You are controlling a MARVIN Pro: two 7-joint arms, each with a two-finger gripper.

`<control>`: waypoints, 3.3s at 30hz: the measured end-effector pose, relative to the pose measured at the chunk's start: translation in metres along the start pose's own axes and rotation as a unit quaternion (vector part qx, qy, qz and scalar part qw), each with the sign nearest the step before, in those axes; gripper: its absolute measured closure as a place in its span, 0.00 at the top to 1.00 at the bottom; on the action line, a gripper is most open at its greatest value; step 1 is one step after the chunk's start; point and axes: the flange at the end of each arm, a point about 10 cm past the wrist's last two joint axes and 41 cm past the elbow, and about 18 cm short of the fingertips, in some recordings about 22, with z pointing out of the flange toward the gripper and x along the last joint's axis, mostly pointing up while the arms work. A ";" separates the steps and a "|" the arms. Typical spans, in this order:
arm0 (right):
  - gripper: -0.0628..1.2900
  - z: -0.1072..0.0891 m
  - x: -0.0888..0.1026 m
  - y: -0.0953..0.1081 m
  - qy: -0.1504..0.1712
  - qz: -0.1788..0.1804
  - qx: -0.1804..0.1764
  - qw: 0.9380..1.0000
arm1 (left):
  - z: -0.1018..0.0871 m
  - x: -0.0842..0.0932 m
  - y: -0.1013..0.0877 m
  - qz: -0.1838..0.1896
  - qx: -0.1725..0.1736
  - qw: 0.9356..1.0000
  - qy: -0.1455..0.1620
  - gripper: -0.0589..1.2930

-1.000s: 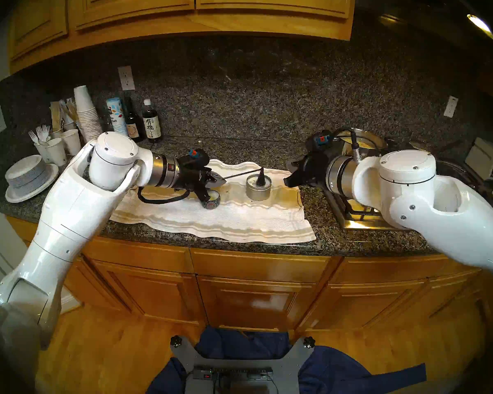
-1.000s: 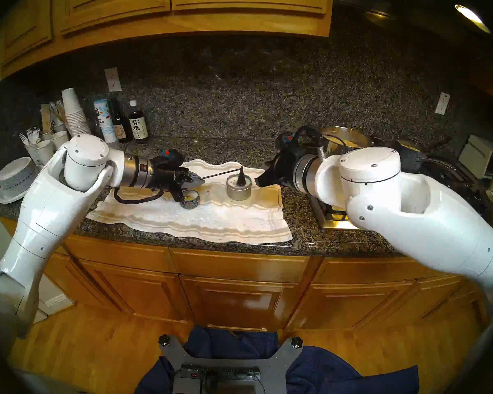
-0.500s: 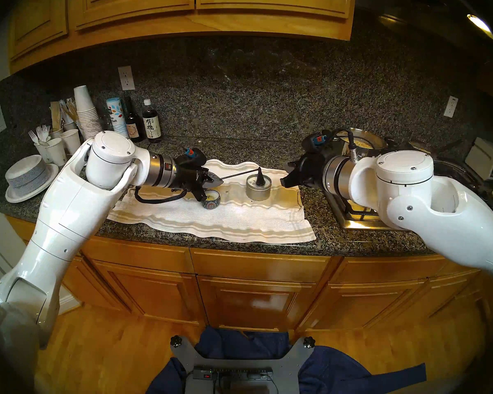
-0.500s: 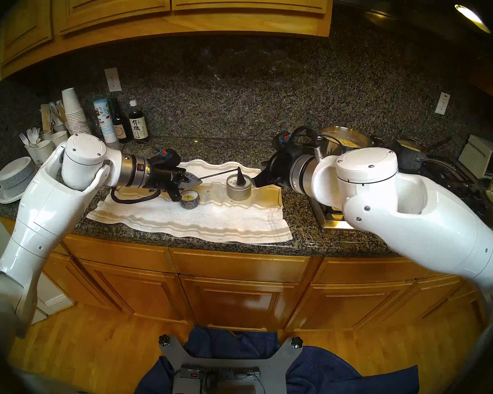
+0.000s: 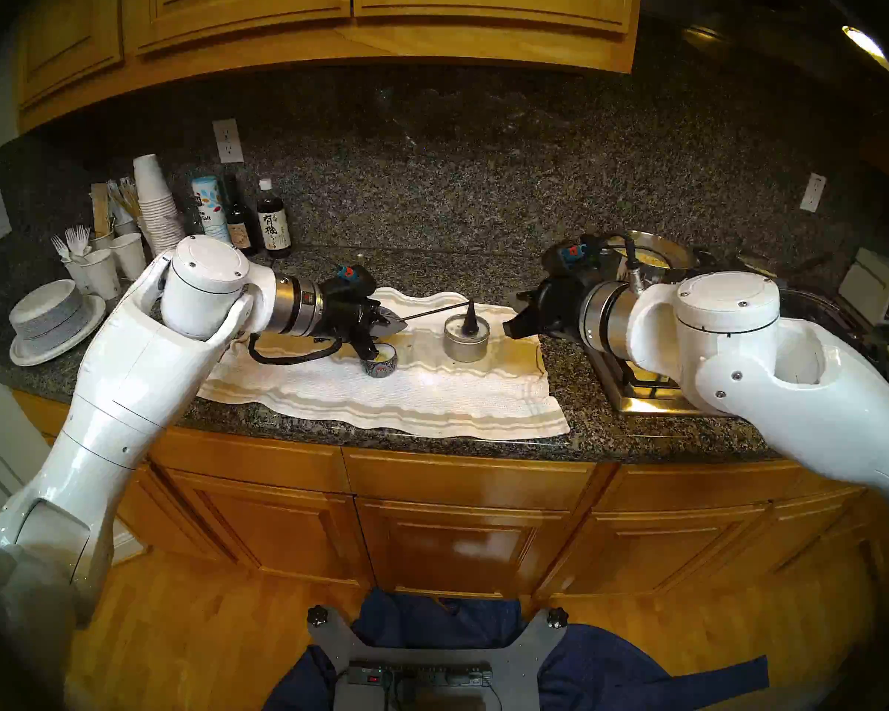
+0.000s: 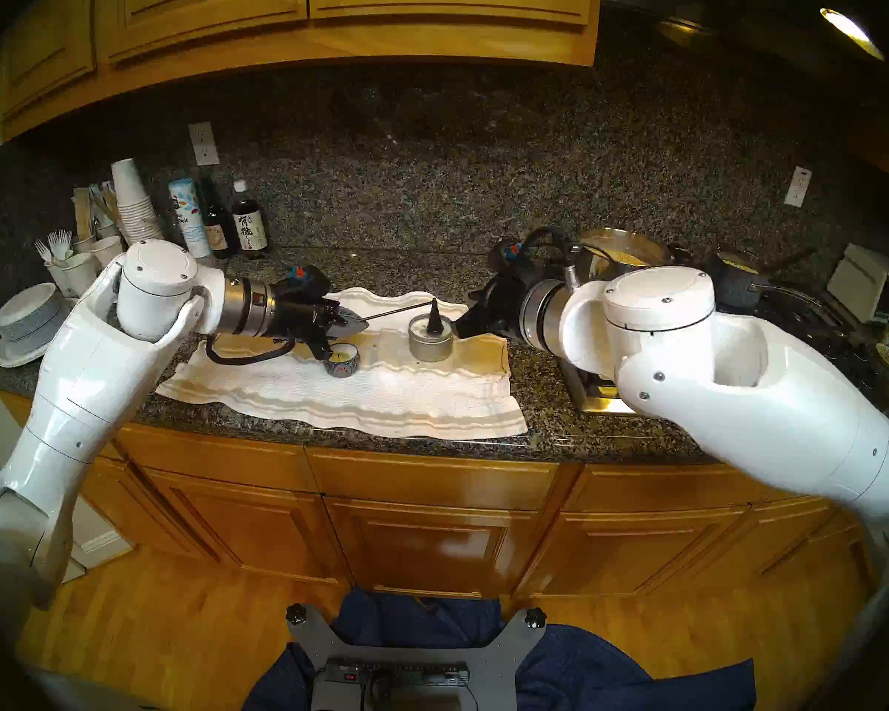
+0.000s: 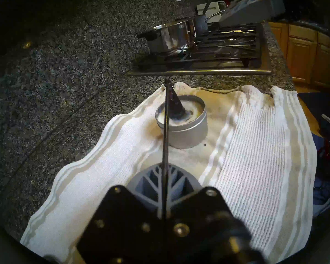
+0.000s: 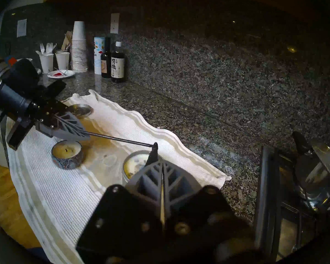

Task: Put out candle flame

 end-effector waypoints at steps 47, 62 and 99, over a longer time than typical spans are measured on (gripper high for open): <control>0.02 0.001 -0.005 0.002 -0.004 0.001 -0.003 1.000 | -0.001 -0.004 0.004 0.001 -0.005 1.000 -0.006 0.03; 0.02 0.003 -0.004 0.000 -0.003 0.003 0.002 1.000 | 0.000 -0.003 0.004 0.002 -0.006 1.000 -0.007 0.03; 0.02 0.006 -0.002 -0.003 0.000 0.004 0.009 1.000 | -0.080 -0.002 -0.018 -0.030 0.094 0.995 0.016 0.03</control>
